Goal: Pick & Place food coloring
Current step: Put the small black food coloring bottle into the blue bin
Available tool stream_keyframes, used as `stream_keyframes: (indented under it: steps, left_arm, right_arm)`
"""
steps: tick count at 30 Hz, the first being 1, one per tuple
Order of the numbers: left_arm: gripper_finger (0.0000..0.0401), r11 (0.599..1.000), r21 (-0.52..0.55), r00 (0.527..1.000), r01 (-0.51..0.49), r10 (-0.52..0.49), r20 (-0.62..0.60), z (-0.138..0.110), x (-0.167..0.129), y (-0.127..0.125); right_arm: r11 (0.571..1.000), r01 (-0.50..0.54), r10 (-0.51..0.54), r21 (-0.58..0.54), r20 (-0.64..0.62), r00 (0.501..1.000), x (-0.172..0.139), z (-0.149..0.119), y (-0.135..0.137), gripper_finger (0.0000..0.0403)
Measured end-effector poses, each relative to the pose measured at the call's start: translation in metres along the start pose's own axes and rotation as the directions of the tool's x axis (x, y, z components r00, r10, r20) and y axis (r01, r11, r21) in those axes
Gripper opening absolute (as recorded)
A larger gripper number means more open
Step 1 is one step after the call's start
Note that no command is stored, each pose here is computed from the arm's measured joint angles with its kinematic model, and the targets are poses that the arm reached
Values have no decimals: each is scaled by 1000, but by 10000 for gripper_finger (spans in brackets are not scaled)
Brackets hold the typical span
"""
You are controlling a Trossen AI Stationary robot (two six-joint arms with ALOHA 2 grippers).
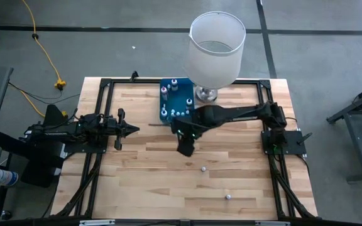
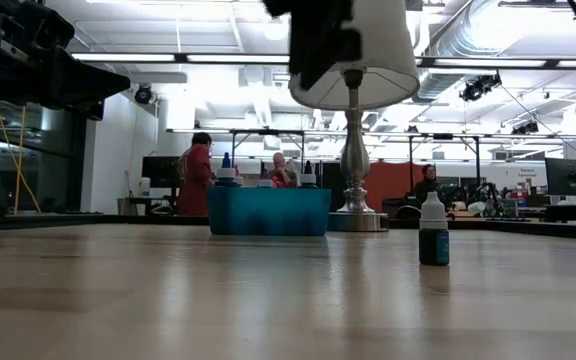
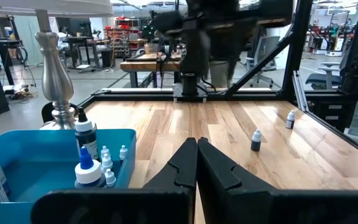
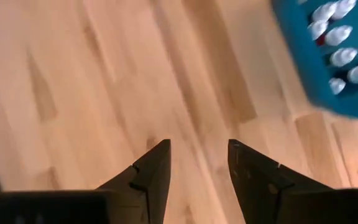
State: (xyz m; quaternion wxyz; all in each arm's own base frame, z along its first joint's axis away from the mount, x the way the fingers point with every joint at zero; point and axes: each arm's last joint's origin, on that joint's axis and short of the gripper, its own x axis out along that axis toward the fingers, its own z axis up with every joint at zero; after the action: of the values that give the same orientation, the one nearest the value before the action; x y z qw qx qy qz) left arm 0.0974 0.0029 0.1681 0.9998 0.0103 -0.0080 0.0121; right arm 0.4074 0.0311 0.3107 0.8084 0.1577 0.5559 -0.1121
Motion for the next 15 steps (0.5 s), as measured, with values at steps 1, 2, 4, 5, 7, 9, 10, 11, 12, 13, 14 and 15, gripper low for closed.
stream_keyframes:
  steps: [1,2,4,5,7,9,10,11,12,13,14,15]
  left_arm:
    - [0,1000,0,1000,0,0,1,0,0,0]
    - [0,1000,0,1000,0,0,0,0,0,0]
    - [0,1000,0,1000,0,0,1,0,0,0]
    - [0,1000,0,1000,0,0,1,0,0,0]
    - [0,1000,0,1000,0,0,0,0,0,0]
    - [0,1000,0,1000,0,0,1,0,0,0]
    - [0,1000,0,1000,0,0,0,0,0,0]
    - [0,1000,0,1000,0,0,1,0,0,0]
    - [0,1000,0,1000,0,0,0,0,0,0]
    - [0,1000,0,1000,0,0,0,0,0,0]
    - [0,1000,0,1000,0,0,0,0,0,0]
    - [0,1000,0,1000,0,0,0,0,0,0]
  right_arm:
    - [1000,-1,1,-13,-9,1000,-5,-5,4,148]
    - [1000,-4,4,-26,-14,1000,-8,-10,7,147]
    - [999,-16,15,-49,-12,1000,-13,-22,11,145]
    - [998,-24,24,-56,-5,1000,-15,-30,13,145]
    - [997,-49,51,-59,16,999,-16,-47,15,146]
    - [994,-90,92,-54,21,996,-16,-69,15,147]
    - [993,-111,112,-47,21,993,-15,-81,15,147]
    - [991,-132,132,-39,19,991,-14,-93,15,147]
    - [988,-149,150,-37,16,989,-13,-106,14,146]
    - [986,-163,163,-40,10,986,-12,-119,14,145]
    - [983,-179,179,-45,0,984,-11,-131,14,145]
    - [979,-196,196,-62,-9,981,-11,-144,14,144]
